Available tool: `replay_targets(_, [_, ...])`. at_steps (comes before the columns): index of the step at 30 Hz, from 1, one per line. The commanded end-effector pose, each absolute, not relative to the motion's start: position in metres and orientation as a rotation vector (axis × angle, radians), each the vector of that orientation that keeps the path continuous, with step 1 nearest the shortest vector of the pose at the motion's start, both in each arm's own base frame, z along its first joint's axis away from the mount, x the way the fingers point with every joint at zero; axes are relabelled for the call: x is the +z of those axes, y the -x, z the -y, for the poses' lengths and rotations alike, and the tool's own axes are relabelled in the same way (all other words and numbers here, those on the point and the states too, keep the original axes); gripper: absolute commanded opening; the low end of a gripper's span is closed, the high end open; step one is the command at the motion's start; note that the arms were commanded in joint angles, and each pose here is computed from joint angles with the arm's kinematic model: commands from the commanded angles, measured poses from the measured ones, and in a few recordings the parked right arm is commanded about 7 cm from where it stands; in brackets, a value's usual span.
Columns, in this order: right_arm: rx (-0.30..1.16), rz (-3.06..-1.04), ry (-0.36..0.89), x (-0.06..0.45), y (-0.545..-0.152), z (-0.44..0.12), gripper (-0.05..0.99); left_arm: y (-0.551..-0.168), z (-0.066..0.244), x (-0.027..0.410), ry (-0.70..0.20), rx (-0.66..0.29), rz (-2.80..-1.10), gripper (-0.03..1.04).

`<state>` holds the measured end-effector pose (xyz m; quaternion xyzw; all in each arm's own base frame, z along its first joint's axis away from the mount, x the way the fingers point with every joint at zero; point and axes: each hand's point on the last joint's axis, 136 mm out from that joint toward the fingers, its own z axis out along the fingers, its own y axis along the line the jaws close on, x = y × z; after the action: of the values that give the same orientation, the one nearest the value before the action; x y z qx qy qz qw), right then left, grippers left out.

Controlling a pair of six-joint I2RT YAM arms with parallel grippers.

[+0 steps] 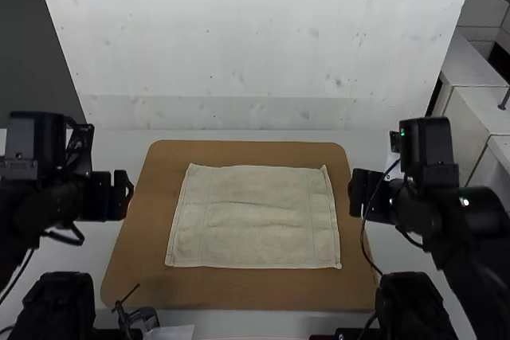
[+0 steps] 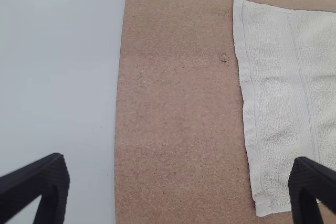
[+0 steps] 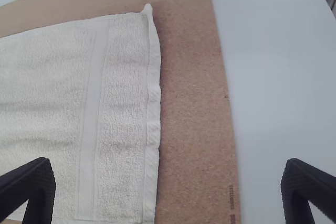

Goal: Fold the towel.

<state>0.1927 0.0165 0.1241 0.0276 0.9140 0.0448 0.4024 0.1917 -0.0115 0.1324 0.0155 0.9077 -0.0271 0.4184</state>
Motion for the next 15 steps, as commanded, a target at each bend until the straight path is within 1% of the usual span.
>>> replay_targets(1, [0.126,-2.390,-0.083,0.117,-0.214,-0.022,0.93,-0.213,0.018,0.148,-0.074,-0.077,-2.282,0.92])
replay_targets(5, [0.115,-2.450,-0.123,0.106,-0.252,-0.021,0.94,-0.238,0.027,0.137,-0.104,-0.099,-2.373,0.92])
replay_targets(6, [0.112,-2.480,-0.125,0.100,-0.259,-0.021,0.94,-0.246,0.030,0.134,-0.098,-0.109,-2.396,0.92])
replay_targets(10, [0.116,-2.553,-0.153,0.086,-0.291,-0.026,0.95,-0.281,0.039,0.129,-0.106,-0.119,-2.418,0.92])
replay_targets(15, [0.110,-2.602,-0.183,0.069,-0.334,-0.029,0.94,-0.314,0.042,0.108,-0.072,-0.103,-2.522,0.94])
